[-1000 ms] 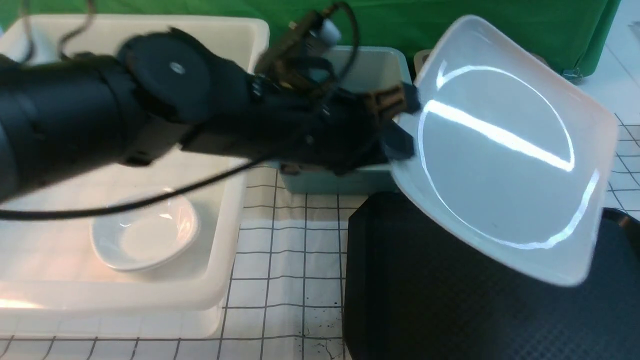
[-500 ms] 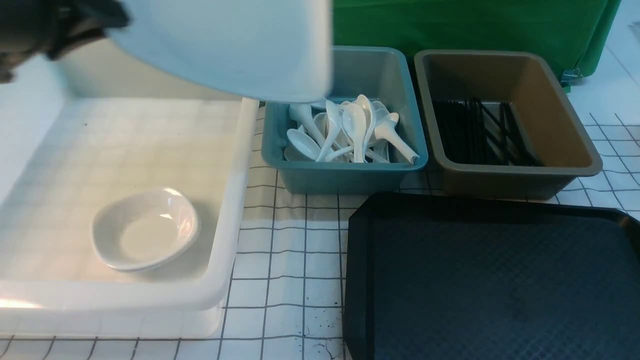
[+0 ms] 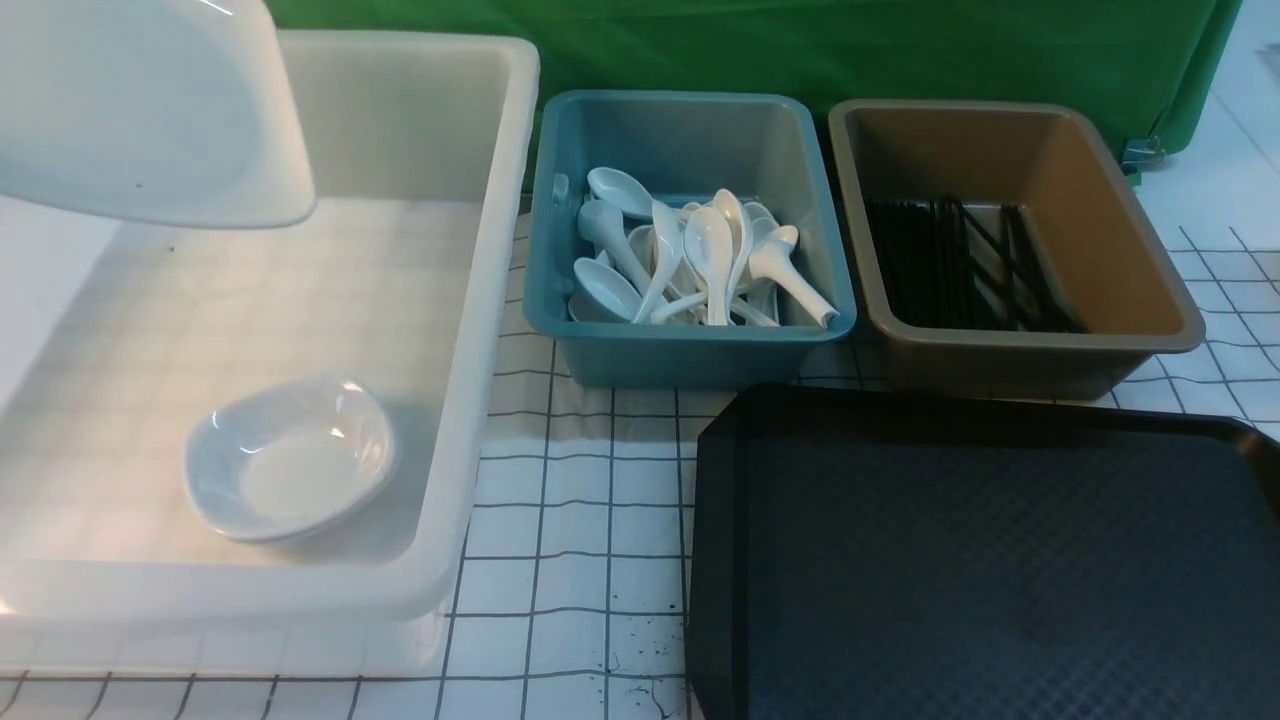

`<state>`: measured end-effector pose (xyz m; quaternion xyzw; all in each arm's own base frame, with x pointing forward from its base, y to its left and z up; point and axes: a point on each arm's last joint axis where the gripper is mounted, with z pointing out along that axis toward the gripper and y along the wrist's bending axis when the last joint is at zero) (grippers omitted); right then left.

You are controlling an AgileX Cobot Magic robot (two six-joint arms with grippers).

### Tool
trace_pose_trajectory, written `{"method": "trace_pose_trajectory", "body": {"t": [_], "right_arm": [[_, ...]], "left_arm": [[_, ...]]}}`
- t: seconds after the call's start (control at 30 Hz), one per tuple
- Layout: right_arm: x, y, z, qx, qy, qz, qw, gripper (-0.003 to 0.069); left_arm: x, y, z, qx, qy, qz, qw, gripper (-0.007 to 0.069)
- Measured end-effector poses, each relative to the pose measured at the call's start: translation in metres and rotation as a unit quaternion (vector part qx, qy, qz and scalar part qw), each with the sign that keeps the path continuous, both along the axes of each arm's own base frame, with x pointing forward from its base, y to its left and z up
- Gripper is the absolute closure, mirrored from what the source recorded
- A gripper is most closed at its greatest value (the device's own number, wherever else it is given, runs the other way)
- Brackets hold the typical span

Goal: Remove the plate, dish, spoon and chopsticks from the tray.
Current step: Use the left arm to put the plate into the large storage box on the left

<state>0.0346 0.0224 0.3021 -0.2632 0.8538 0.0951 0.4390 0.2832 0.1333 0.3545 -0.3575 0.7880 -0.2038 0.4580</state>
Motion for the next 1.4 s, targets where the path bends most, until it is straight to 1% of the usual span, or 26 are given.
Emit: {"method": "trace_pose_trajectory", "body": {"t": [0.17, 0.27, 0.37, 0.47, 0.57, 0.73, 1.03, 1.13, 1.27, 1.37, 1.4], "right_arm": [[0.0, 0.0, 0.0, 0.004, 0.0, 0.0, 1.0, 0.0536], [0.0, 0.0, 0.0, 0.007, 0.0, -0.002, 1.0, 0.0563], [0.0, 0.001, 0.001, 0.011, 0.0, -0.001, 1.0, 0.0627], [0.001, 0.001, 0.002, 0.016, -0.003, -0.004, 1.0, 0.0629], [0.001, 0.001, 0.002, 0.028, -0.003, -0.012, 1.0, 0.0629], [0.001, 0.001, 0.003, 0.035, 0.0, -0.017, 0.999, 0.0629], [0.002, 0.002, 0.003, 0.038, -0.003, -0.018, 0.999, 0.0629], [0.002, 0.002, 0.004, 0.048, -0.003, -0.025, 0.999, 0.0629], [0.003, 0.002, 0.005, 0.059, -0.007, -0.031, 0.998, 0.0629], [0.004, 0.002, 0.007, 0.066, -0.013, -0.033, 0.997, 0.0629], [0.004, 0.003, 0.008, 0.069, -0.018, -0.034, 0.997, 0.0629]], "left_arm": [[0.018, 0.015, -0.024, -0.004, 0.019, 0.016, 1.0, 0.0599], [0.033, 0.023, -0.037, 0.001, 0.041, -0.005, 0.999, 0.0599], [0.057, 0.026, -0.048, 0.006, 0.07, -0.055, 0.996, 0.0599], [0.076, 0.028, -0.05, 0.012, 0.083, -0.089, 0.992, 0.0599], [0.091, 0.035, -0.057, 0.027, 0.096, -0.102, 0.99, 0.0599], [0.106, 0.047, -0.073, 0.051, 0.122, -0.111, 0.985, 0.0599], [0.121, 0.059, -0.1, 0.051, 0.134, -0.097, 0.985, 0.0608], [0.124, 0.061, -0.11, 0.053, 0.139, -0.1, 0.984, 0.061], [0.128, 0.06, -0.118, 0.059, 0.146, -0.106, 0.982, 0.0612], [0.13, 0.056, -0.119, 0.078, 0.152, -0.121, 0.978, 0.0612], [0.132, 0.052, -0.12, 0.094, 0.158, -0.133, 0.974, 0.0612]]}}
